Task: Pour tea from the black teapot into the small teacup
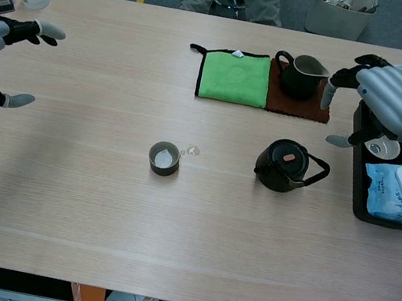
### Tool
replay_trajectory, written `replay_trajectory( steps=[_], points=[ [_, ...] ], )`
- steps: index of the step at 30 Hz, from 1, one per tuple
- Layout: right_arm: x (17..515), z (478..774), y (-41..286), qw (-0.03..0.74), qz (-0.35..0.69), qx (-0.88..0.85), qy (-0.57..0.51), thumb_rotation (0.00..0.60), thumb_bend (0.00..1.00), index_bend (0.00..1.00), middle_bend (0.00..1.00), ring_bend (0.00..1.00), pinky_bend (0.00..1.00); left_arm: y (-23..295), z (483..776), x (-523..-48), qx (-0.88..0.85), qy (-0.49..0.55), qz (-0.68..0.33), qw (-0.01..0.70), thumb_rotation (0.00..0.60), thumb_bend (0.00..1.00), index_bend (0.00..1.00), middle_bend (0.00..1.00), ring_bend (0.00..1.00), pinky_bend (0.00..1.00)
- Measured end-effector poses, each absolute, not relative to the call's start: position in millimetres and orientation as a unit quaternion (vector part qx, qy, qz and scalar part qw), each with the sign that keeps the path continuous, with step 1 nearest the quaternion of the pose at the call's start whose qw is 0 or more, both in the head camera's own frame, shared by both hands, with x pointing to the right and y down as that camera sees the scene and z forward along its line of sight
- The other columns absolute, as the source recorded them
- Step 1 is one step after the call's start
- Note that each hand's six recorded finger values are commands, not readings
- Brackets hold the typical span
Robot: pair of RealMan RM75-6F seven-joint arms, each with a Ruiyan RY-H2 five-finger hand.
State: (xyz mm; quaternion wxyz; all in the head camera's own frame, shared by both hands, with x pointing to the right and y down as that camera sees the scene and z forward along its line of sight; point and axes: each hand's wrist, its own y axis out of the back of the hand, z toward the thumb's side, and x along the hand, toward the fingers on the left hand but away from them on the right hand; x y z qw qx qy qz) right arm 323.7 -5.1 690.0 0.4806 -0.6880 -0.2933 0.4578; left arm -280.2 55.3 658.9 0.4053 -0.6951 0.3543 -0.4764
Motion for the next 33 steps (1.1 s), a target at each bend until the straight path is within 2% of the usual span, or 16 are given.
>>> replay_trajectory(
  steps=[9,14,22,33],
  points=[
    [397.3,642.5,2.8,0.515,0.491,-0.597,-0.371,0.6,0.09,0.47,0.46,0.33,0.29,58.2,641.4,-308.7,-0.653,0.4,-0.482,0.426,0.6,0.25,0.14,0.21,0.2,0.17],
    [439.2,624.2,21.3,0.517,0.514,-0.554,-0.402,0.6,0.09,0.47,0.47,0.34,0.3,67.6,632.6,-326.2,-0.624,0.425,-0.492,0.434,0.6,0.25,0.14,0.21,0.2,0.17],
    [477.4,616.5,52.8,0.495,0.541,-0.529,-0.426,0.6,0.09,0.47,0.47,0.34,0.3,94.2,624.6,-342.1,-0.598,0.438,-0.512,0.434,0.6,0.25,0.14,0.21,0.2,0.17],
    [489.7,614.4,77.9,0.48,0.559,-0.531,-0.418,0.6,0.09,0.47,0.47,0.34,0.3,121.9,619.6,-347.8,-0.601,0.442,-0.518,0.419,0.6,0.25,0.14,0.21,0.2,0.17]
  ],
)
